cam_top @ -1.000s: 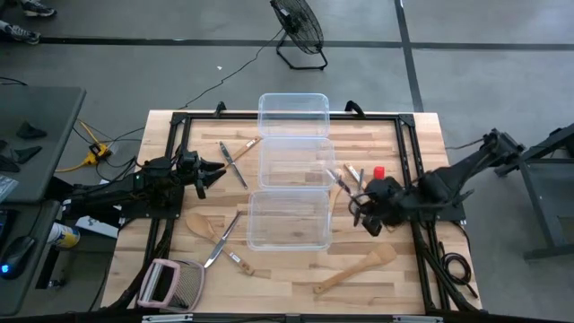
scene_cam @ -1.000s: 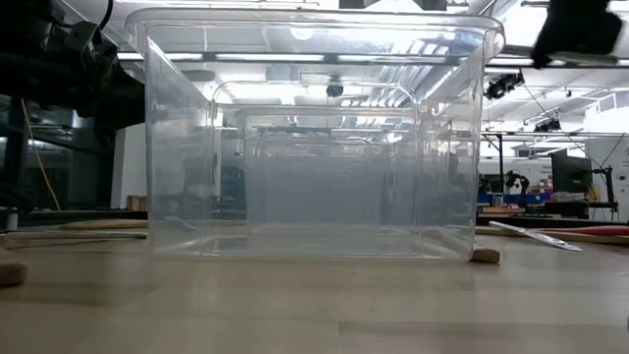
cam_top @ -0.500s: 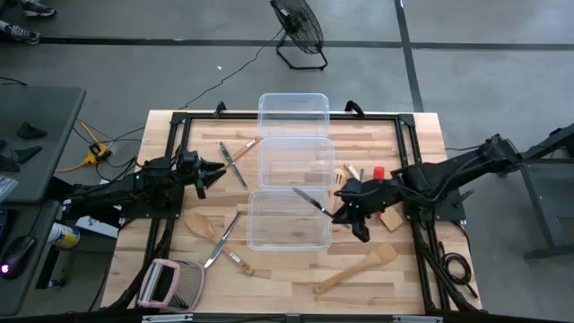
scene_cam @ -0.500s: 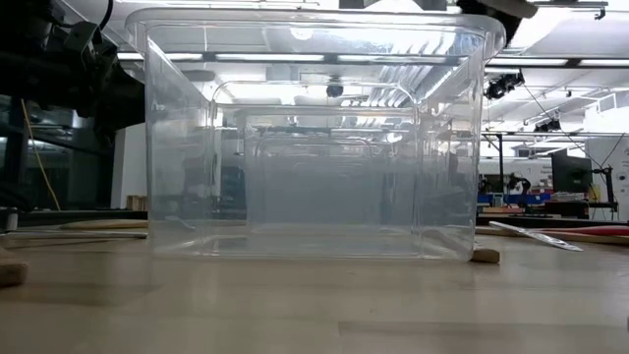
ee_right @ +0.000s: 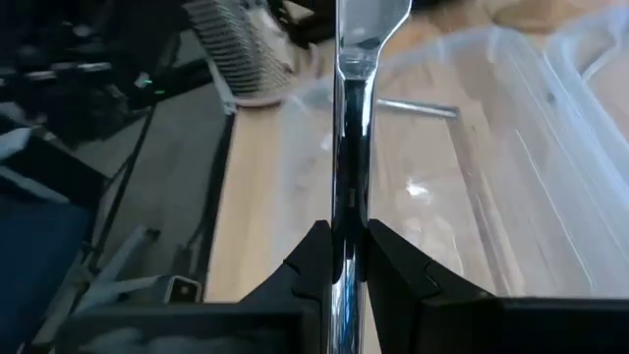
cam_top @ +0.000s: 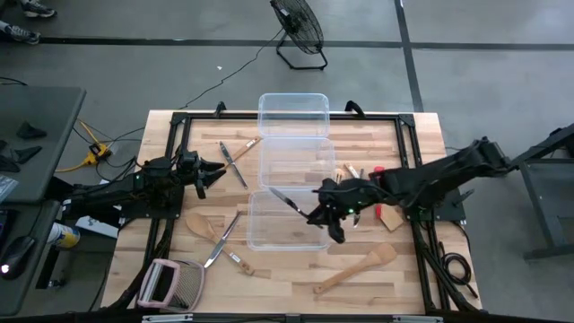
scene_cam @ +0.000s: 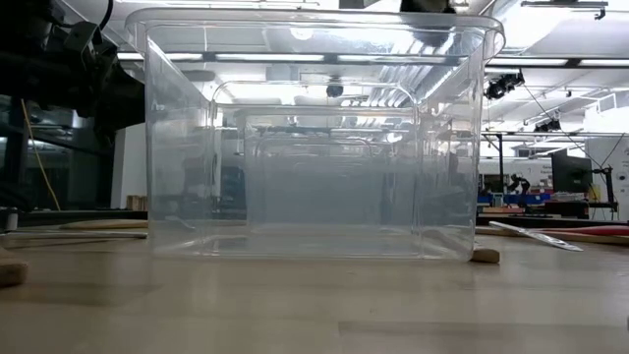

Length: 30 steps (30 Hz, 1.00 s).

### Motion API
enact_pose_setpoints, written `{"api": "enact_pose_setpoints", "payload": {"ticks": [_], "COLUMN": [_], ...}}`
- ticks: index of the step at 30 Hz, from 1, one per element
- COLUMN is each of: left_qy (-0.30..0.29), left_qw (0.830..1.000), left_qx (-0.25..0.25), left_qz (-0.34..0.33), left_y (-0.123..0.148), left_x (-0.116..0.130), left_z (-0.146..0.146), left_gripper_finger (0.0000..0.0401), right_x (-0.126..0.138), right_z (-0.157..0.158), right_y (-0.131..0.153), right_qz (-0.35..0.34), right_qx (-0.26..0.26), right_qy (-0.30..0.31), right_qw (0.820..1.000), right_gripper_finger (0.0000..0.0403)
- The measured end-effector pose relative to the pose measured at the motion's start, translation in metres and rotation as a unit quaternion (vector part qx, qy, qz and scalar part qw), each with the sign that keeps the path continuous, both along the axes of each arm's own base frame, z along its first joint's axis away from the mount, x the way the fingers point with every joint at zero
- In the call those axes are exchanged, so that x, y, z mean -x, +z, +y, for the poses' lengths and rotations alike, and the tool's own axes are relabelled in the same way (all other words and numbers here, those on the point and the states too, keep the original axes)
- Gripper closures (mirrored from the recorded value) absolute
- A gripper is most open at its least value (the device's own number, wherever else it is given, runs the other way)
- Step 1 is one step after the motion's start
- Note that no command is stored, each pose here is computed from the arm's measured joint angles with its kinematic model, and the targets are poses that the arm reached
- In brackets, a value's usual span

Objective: Pick & Place Kitchen Items
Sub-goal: Put the silver knife into the bottom transparent bin

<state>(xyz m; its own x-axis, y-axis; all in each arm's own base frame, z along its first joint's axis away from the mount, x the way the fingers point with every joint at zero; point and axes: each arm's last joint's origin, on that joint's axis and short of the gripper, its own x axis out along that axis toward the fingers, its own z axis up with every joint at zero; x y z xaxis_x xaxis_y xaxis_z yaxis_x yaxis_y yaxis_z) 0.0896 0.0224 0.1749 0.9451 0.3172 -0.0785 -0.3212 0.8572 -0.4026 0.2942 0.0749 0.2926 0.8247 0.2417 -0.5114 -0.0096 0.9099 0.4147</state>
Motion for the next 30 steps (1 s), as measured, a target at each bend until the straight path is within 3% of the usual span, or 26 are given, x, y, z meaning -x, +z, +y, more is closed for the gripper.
{"api": "enact_pose_setpoints", "payload": {"ticks": [12,20,30], "left_qy": [0.000,0.000,0.000], "left_qw": [1.000,1.000,1.000], "left_qx": [0.000,0.000,0.000], "left_qz": [0.000,0.000,0.000], "left_y": [0.000,0.000,0.000], "left_x": [0.000,0.000,0.000], "left_z": [0.000,0.000,0.000], "left_gripper_finger": [0.0258,0.0258,0.0258], "right_x": [-0.020,-0.038,-0.037], "right_z": [0.003,0.008,0.007], "right_y": [-0.032,-0.030,-0.025], "right_qz": [0.066,0.101,0.159], "right_qx": [-0.006,0.043,0.079], "right_qy": [-0.004,0.007,-0.015], "right_qw": [0.998,0.994,0.984], "right_gripper_finger": [0.0365,0.0364,0.0365]}}
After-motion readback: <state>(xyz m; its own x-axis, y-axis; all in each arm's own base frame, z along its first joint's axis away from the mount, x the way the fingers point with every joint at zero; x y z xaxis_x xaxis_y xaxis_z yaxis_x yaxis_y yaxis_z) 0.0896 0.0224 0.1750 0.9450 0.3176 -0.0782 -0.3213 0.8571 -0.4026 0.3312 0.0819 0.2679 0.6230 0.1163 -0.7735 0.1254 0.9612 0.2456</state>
